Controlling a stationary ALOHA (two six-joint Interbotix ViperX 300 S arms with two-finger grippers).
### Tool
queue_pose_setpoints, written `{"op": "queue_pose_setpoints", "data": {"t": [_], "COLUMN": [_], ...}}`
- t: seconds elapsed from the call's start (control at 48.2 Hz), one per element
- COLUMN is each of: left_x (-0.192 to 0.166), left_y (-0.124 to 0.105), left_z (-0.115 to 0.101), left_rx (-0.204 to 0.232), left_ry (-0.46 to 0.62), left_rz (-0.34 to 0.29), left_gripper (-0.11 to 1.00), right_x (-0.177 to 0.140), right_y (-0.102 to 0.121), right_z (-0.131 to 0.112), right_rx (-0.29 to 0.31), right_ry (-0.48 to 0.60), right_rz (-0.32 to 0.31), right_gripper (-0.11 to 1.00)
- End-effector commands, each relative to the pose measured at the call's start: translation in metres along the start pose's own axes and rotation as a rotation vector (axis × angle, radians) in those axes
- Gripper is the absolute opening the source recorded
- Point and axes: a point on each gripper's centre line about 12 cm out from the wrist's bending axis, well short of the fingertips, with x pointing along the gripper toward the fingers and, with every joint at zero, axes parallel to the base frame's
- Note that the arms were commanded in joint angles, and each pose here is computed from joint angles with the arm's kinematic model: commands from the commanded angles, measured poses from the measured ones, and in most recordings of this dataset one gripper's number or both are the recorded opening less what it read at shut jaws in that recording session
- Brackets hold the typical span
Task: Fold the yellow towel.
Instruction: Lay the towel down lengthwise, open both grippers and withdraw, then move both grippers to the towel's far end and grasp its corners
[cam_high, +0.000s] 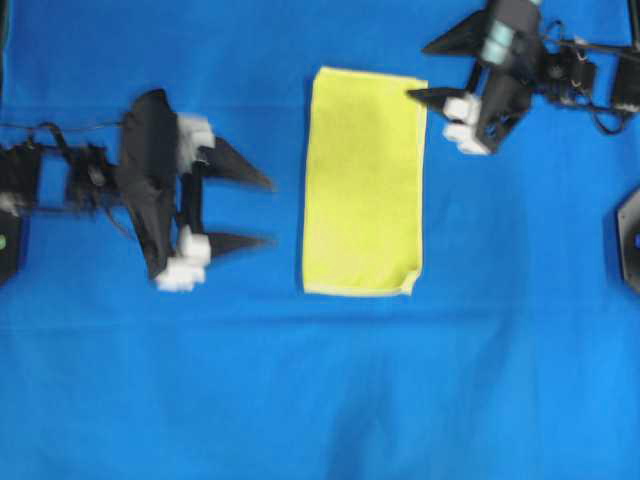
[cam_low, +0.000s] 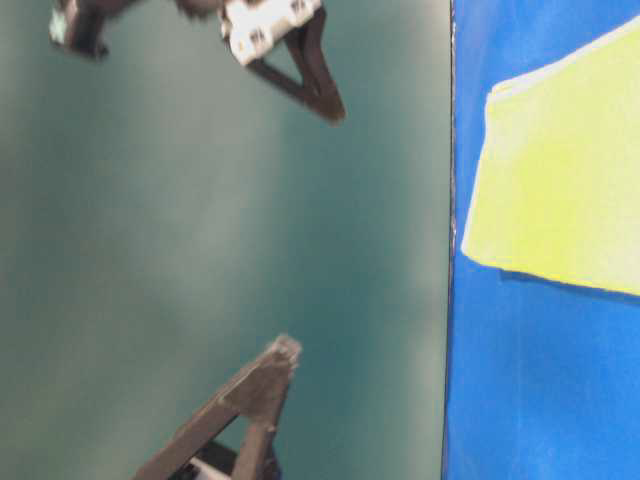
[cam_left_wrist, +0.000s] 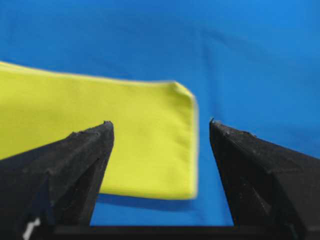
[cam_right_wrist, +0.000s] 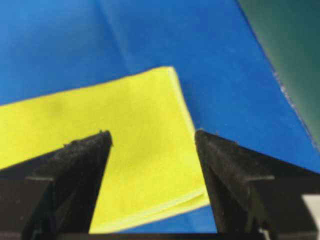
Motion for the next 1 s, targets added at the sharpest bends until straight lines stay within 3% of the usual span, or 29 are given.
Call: {"op": "queue_pose_setpoints", "data": {"t": [0.0,0.291,0.727,0.976], "left_x": [-0.015,-0.032,-0.028,-0.01], "left_y": [0.011,0.031,0.033,0.063], "left_z": [0.009,-0.006,-0.004,0.002], "left_rx": [0.001,0.002,0.0,-0.024], "left_ry": [-0.082,-0.171,-0.176,-0.162], "left_rz": [0.03,0.089,0.097,0.18], "left_gripper": [0.73,0.73,0.73,0.73], "right_x": [-0.021,-0.061,-0.062,-0.05], "right_y": [0.005,0.019,0.02,0.008], "right_z": [0.007,-0.02,-0.019,-0.016], "right_rx": [0.001,0.027,0.035,0.071], "right_ry": [-0.087,-0.232,-0.263,-0.251], "right_rz": [0.019,0.085,0.097,0.056], "right_gripper": [0.66,0.66,0.66,0.66]}}
